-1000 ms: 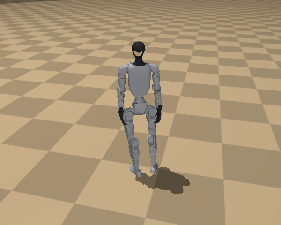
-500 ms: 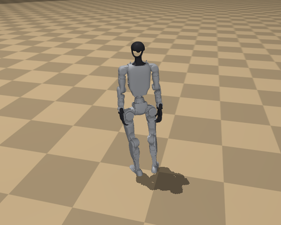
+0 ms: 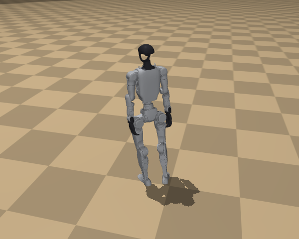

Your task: In place motions

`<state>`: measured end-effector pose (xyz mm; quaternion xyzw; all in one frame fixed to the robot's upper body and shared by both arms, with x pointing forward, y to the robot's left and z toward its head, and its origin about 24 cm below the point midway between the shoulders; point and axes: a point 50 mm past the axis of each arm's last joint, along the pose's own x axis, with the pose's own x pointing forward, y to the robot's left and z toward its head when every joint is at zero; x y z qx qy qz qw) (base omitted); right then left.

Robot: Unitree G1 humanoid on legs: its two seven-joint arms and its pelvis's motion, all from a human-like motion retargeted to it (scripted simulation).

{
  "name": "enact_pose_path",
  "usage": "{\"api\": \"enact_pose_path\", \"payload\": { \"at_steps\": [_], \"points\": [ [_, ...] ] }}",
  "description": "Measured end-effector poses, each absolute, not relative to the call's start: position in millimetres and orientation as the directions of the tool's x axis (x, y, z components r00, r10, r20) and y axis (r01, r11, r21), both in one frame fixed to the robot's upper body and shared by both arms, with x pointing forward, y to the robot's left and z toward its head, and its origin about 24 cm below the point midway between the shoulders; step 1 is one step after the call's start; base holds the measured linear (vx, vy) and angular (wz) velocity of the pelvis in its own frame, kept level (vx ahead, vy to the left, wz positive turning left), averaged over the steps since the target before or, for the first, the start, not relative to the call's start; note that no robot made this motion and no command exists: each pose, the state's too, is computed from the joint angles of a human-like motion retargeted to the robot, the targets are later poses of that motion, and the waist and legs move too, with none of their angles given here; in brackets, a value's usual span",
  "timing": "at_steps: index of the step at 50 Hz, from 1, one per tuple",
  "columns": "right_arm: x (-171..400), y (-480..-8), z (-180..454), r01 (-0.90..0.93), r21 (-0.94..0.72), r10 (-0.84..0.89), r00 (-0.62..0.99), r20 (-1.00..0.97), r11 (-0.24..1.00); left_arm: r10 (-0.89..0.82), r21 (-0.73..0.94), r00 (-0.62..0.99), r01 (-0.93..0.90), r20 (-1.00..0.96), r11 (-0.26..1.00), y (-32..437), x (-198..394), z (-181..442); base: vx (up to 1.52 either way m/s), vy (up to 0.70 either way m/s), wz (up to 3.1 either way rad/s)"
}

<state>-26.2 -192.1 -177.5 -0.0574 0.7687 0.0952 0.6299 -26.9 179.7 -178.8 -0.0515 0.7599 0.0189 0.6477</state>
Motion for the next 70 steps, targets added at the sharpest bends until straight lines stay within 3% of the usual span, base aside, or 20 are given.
{"api": "enact_pose_path", "payload": {
  "at_steps": [21, 70],
  "points": [
    [-11.7, -188.4, -179.0, -0.248, 0.084, 0.044, -0.161, -0.986, 0.965, -0.038, -0.009, -0.178, -0.16, -0.983, 0.987, 174.7, -43.2, -178.0, 0.01, -0.02, 0.13],
    [-33.1, -194.7, -176.0, -0.249, 0.086, 0.026, -0.238, -0.971, 0.965, -0.035, -0.016, -0.108, -0.166, -0.994, 0.986, 177.1, -24.3, -180.2, 0.04, -0.02, 0.11]
  ]
}}
